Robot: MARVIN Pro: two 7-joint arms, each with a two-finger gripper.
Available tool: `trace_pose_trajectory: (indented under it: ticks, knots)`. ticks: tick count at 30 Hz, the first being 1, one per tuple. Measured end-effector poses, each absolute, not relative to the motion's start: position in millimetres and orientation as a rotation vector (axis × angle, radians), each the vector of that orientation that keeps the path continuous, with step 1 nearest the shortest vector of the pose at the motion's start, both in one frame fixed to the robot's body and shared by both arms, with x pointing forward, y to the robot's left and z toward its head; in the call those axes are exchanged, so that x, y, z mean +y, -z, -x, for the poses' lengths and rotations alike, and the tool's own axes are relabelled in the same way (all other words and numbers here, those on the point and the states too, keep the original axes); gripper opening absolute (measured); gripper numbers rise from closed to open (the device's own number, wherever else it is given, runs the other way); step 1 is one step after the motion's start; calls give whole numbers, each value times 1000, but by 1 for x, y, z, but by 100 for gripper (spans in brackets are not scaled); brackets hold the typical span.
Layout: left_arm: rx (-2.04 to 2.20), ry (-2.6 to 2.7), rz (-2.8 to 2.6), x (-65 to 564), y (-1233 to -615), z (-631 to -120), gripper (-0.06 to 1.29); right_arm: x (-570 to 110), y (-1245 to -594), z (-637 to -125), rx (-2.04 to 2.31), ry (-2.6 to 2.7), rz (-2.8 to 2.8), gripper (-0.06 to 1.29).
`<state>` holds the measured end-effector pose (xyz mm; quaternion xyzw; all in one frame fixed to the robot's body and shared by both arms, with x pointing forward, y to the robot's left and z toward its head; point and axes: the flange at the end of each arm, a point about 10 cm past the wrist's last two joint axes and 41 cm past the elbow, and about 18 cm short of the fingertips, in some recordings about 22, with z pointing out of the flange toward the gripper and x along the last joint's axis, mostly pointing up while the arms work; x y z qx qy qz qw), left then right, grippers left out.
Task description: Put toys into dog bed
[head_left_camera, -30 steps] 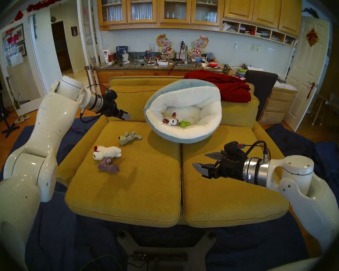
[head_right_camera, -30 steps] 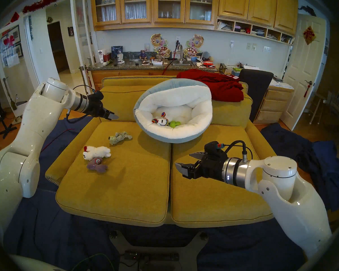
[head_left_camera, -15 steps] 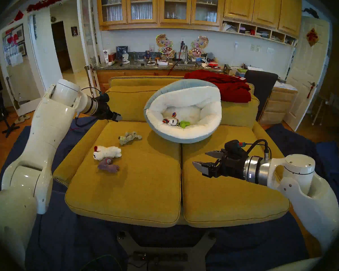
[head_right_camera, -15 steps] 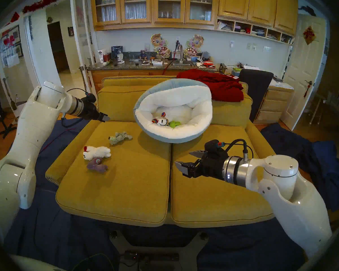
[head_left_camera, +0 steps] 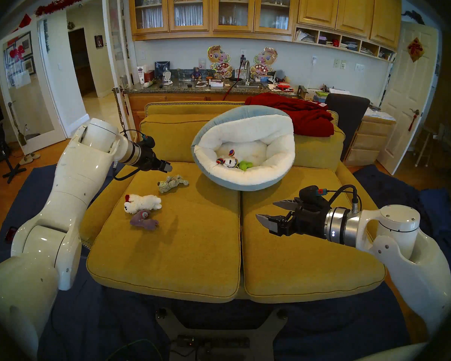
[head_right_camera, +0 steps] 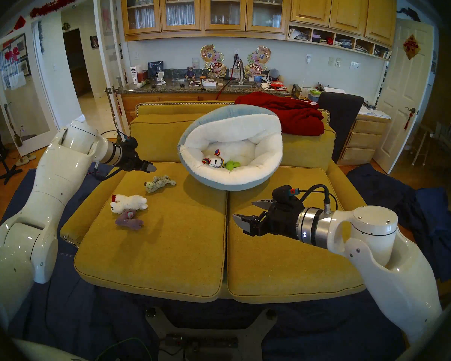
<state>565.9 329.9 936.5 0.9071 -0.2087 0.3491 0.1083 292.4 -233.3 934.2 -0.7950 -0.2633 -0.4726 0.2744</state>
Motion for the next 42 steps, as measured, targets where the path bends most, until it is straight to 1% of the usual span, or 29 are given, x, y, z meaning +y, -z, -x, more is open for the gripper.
trace_pose_trajectory:
  ticks: [14,42]
  knots:
    - [-588,-1029,-2718,342,-918,-583,123,-233,-934,-292,-708,1271,2138,125]
    - [-596,-1007,-2792,343,-875,-601,123,-233,-934,-292,-708,1270,2138,125]
